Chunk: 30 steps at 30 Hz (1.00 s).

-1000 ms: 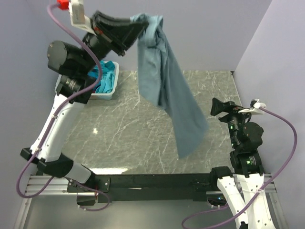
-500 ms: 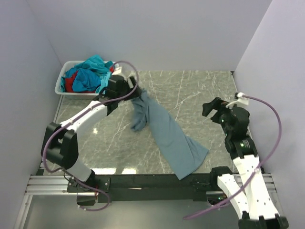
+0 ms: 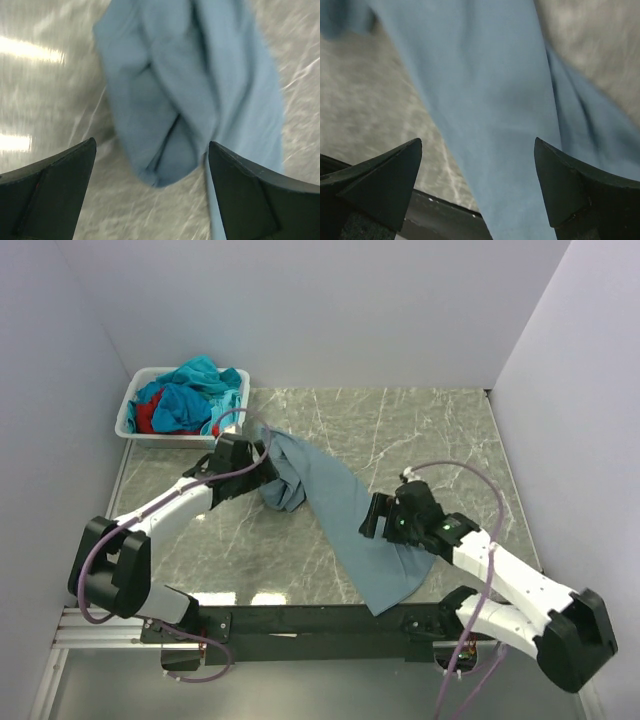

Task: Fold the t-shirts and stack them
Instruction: Move the tshirt to the center of the board, then flatten the tshirt out

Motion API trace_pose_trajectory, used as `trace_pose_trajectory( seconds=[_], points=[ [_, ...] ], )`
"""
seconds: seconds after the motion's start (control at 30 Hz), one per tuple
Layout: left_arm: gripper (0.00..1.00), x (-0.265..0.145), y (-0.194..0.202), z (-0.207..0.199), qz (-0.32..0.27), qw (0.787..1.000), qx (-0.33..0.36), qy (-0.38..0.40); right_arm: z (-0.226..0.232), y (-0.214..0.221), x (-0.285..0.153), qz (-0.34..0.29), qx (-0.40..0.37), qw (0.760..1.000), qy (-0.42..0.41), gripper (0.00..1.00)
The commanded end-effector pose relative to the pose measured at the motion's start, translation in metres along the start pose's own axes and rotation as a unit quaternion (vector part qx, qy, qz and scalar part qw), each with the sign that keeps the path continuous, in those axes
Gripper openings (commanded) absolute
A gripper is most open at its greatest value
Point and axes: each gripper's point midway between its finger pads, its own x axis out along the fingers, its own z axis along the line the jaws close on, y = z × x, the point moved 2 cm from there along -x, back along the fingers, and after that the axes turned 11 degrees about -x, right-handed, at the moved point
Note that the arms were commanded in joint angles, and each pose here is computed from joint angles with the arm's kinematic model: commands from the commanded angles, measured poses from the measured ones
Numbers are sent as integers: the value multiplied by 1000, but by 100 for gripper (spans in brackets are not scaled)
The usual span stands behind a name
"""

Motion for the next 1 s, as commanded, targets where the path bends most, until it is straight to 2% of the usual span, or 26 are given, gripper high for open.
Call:
trace_pose_trajectory(
  seconds=[0.0, 0.13, 0.27, 0.37, 0.53, 0.67, 0.83, 0.97],
  points=[
    [99, -4, 22, 10, 33, 999, -23, 9, -8, 32, 14, 51, 59, 997, 29, 98],
    [99, 1, 33, 15, 53, 998, -29, 8, -12, 35, 30, 62, 73, 994, 50, 98],
    [99, 2, 39, 10, 68, 997, -32, 24, -37, 27, 47, 65, 70, 987, 131, 97],
    [99, 2, 35, 10, 60, 998, -30, 19, -47, 16, 64, 72, 96, 986, 119, 96],
    [99, 5, 5, 7, 7, 1000, -24, -14, -74, -37, 87, 31, 129, 984, 120, 93],
    [100, 26, -32, 18, -16, 998, -53, -37, -81, -82, 94, 0, 97, 984, 150, 91],
    [86, 47, -81, 14, -40, 996, -76, -26, -81, -124, 62, -60, 71, 980, 178, 92],
    [78, 76, -93, 8, -41, 997, -60, -32, -79, -118, 46, -59, 64, 981, 173, 92]
  ],
)
